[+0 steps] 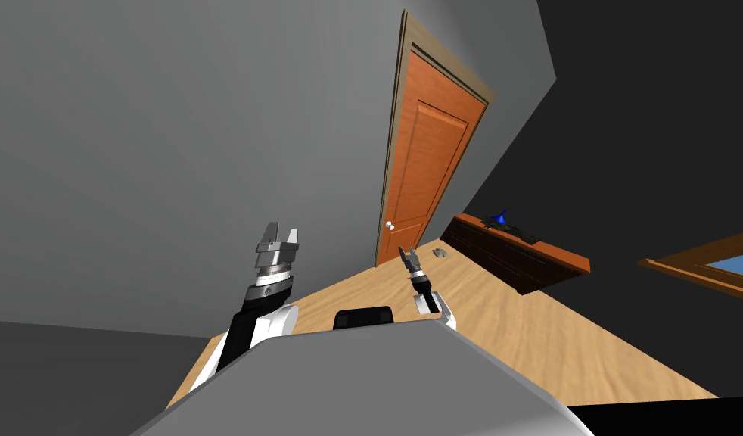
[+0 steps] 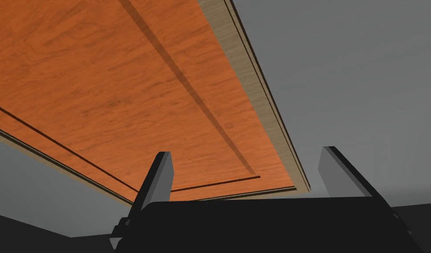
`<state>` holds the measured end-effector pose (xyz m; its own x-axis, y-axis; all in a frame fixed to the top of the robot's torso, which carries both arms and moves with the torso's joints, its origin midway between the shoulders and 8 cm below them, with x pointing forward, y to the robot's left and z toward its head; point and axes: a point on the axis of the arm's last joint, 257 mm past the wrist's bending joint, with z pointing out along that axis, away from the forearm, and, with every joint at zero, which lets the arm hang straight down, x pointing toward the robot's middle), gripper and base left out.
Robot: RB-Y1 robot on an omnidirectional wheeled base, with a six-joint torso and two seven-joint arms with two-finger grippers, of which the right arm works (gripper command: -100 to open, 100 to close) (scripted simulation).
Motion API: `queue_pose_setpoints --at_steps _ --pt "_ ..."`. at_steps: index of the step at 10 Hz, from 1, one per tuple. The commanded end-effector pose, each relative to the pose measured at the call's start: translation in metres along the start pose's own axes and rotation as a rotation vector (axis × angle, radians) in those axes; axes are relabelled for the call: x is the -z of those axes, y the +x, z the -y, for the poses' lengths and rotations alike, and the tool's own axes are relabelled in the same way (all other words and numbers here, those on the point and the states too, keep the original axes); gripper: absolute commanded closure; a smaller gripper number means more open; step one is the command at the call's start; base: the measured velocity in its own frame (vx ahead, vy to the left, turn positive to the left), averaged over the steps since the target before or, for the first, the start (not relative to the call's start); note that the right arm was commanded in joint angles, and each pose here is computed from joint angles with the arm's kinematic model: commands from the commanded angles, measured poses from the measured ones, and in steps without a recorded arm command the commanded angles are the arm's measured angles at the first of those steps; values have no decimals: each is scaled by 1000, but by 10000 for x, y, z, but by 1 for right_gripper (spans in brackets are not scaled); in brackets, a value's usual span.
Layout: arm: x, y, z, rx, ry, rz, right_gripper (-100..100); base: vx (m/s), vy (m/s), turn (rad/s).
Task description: Pull the door open
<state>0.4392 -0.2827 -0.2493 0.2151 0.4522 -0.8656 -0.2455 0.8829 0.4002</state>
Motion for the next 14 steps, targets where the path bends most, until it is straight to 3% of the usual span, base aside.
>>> queue_pose_setpoints --at_steps 1,14 --pt "13 93 77 38 9 -22 -100 72 -65 92" --pt "210 739 536 276 55 -182 -100 72 -79 89"
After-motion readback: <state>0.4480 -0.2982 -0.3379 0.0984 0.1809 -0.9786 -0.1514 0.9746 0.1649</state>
